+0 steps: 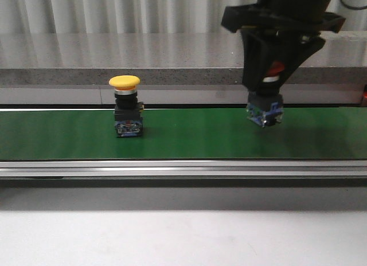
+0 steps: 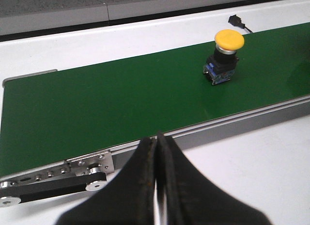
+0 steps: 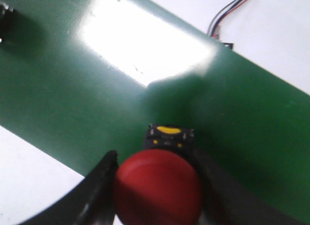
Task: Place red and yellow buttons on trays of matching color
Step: 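Lift the red button with the right gripper and release it in the red tray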
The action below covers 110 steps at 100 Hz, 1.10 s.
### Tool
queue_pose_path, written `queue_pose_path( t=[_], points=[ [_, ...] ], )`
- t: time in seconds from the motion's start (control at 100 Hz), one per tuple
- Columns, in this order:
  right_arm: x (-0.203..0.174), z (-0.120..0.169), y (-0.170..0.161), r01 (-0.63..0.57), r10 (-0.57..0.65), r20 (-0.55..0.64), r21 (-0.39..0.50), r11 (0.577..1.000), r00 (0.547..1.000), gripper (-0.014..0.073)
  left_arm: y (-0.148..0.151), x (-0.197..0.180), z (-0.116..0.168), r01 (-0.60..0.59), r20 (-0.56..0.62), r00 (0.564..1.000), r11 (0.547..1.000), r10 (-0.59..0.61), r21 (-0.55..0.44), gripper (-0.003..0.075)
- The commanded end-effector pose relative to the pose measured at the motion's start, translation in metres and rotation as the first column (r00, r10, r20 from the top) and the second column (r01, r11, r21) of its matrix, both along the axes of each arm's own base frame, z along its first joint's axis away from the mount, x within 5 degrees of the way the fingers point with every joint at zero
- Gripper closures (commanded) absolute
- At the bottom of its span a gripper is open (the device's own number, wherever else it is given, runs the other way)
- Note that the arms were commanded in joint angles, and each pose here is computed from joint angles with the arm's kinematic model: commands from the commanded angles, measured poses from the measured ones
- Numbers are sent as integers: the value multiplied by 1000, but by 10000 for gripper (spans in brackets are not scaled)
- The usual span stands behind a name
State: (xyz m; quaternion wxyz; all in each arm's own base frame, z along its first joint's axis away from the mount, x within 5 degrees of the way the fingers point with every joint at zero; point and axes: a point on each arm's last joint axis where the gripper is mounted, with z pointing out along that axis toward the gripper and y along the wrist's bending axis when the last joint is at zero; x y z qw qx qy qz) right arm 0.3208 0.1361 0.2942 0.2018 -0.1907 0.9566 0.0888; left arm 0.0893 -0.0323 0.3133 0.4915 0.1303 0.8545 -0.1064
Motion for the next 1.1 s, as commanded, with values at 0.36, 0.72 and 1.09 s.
queue_pose_path(
  t=[0.36,0.72,1.09],
  points=[
    [1,64,-147,458,-470,183,105,883,863,512,-2,2,13,2,76,997,999,1,-40,740],
    [-8,54,-260,750,-760,187,134,648,623,518,-2,2,13,2,77,997,999,1,-41,740],
    [17,38,-313,830,-842,170,152,537,513,518,-2,2,13,2,77,997,999,1,-41,740]
  ],
)
